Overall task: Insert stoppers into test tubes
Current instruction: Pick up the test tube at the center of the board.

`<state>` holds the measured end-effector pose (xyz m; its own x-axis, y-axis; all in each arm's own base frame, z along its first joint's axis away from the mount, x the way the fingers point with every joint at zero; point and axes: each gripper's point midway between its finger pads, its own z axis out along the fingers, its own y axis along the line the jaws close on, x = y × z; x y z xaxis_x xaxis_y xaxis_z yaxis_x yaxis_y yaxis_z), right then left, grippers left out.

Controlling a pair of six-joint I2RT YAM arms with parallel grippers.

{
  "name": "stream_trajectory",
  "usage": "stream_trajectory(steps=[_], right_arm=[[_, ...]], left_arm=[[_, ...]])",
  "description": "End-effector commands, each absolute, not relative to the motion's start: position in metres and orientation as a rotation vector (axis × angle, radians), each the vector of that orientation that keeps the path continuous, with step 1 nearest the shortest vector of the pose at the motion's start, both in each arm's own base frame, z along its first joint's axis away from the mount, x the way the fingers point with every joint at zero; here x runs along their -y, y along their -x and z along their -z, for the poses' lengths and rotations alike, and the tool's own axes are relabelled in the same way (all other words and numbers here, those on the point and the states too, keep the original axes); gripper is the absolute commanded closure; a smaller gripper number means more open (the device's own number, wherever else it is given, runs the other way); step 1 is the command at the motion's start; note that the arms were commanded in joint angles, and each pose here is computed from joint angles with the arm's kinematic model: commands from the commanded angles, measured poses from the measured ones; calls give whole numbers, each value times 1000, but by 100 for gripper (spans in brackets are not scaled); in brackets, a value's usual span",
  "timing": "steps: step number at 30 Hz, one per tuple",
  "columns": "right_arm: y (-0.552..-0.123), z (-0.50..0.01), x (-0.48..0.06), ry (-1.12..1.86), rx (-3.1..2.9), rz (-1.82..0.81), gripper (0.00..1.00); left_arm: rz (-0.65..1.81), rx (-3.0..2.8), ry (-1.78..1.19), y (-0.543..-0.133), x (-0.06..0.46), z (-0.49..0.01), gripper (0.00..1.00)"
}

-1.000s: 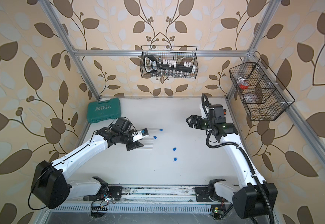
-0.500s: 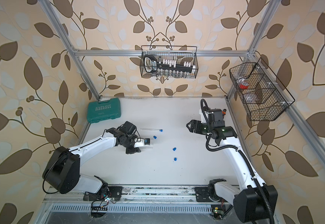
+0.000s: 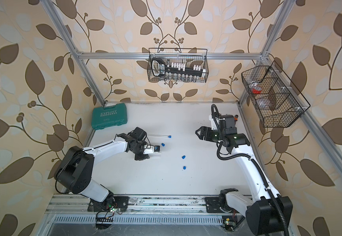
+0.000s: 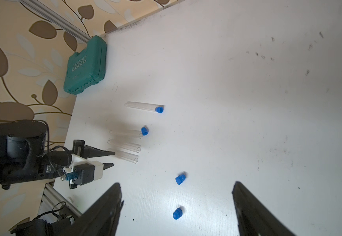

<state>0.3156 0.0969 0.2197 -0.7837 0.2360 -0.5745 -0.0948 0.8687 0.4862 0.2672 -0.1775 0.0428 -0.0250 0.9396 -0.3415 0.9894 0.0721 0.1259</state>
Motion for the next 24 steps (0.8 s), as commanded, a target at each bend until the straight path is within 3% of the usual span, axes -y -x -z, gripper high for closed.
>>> stream_trajectory(steps=[1,24], right_arm=[[-311,-216,-98,-102,-2393,-684,17],[-311,-213,-102,-109,-2406,-718,18]], left_arm=[[188,-1994,-1953,-273,181,-44,70],[162,-2035,-1996,-273,180,-20,73]])
